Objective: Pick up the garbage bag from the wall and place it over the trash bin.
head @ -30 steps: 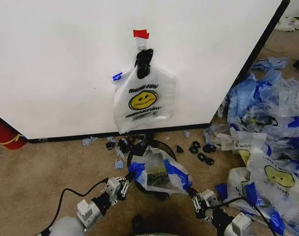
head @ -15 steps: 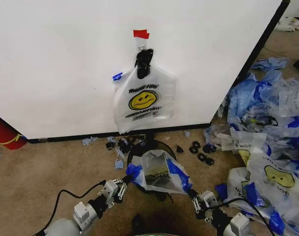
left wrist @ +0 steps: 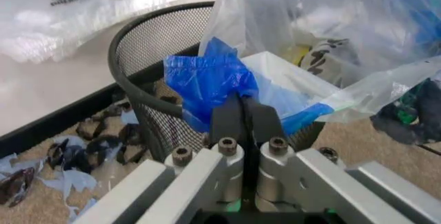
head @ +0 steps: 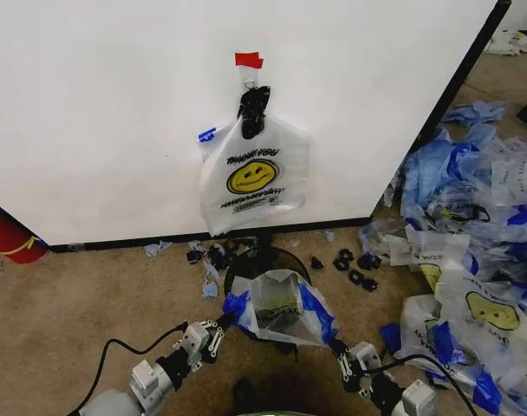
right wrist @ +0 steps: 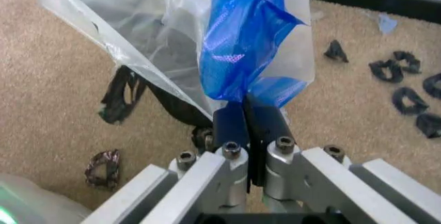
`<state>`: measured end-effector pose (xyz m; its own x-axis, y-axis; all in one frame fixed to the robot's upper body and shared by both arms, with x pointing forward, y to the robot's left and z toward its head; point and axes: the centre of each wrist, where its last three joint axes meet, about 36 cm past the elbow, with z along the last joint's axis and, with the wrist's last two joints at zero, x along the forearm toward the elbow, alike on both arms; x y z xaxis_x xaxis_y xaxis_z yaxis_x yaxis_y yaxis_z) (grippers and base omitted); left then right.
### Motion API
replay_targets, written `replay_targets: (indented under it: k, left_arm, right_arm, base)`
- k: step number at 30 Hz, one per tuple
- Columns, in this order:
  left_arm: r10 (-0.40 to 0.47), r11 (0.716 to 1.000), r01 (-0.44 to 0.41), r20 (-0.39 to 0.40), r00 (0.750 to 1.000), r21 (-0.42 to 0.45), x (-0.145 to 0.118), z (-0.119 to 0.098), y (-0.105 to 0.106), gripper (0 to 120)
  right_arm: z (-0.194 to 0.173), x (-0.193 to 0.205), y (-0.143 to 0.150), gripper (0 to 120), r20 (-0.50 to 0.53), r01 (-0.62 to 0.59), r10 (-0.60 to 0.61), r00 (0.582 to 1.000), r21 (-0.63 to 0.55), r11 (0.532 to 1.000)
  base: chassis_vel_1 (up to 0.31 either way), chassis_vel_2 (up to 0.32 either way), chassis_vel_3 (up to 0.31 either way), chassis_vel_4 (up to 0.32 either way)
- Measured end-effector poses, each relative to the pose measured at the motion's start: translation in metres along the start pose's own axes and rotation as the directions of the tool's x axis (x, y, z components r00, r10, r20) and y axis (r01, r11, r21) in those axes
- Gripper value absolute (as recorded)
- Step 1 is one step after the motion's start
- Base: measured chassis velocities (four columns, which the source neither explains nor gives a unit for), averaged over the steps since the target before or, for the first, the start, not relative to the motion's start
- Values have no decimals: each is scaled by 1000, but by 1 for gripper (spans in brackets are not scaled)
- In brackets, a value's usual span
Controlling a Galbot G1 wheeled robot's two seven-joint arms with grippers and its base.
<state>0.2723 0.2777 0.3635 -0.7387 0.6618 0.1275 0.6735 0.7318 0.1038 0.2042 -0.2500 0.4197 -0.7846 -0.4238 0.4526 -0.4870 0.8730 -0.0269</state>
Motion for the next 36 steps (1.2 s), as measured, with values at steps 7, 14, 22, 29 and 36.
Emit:
replay_targets:
  k: [7, 14, 22, 29, 36]
  left_arm:
    - [1, 1000, -1, 2, 1000, 9, -1, 12, -6, 0]
    - [-5, 1000, 5, 20, 1000, 18, -9, 26, -12, 0]
    - [-28, 999, 28, 27, 999, 28, -20, 37, -9, 0]
    - [-41, 999, 41, 12, 999, 15, -17, 33, 0, 0]
    - [-49, 999, 49, 16, 999, 4, -16, 25, 8, 0]
  right_arm:
    - [9, -4, 5, 0, -13, -1, 1, 1000, -11, 1000]
    - [22, -13, 6, 0, -22, -14, 14, 1000, -24, 1000]
    - [29, -27, -3, 0, -16, -40, 40, 999, -27, 999]
    - [22, -35, -11, 0, 8, -42, 42, 999, -24, 999]
    - [16, -42, -17, 0, 23, -39, 40, 999, -17, 999]
  base:
    - [0, 0, 0, 0]
    - [0, 0, 0, 0]
    - [0, 0, 0, 0]
    - [0, 0, 0, 0]
    - [0, 0, 0, 0]
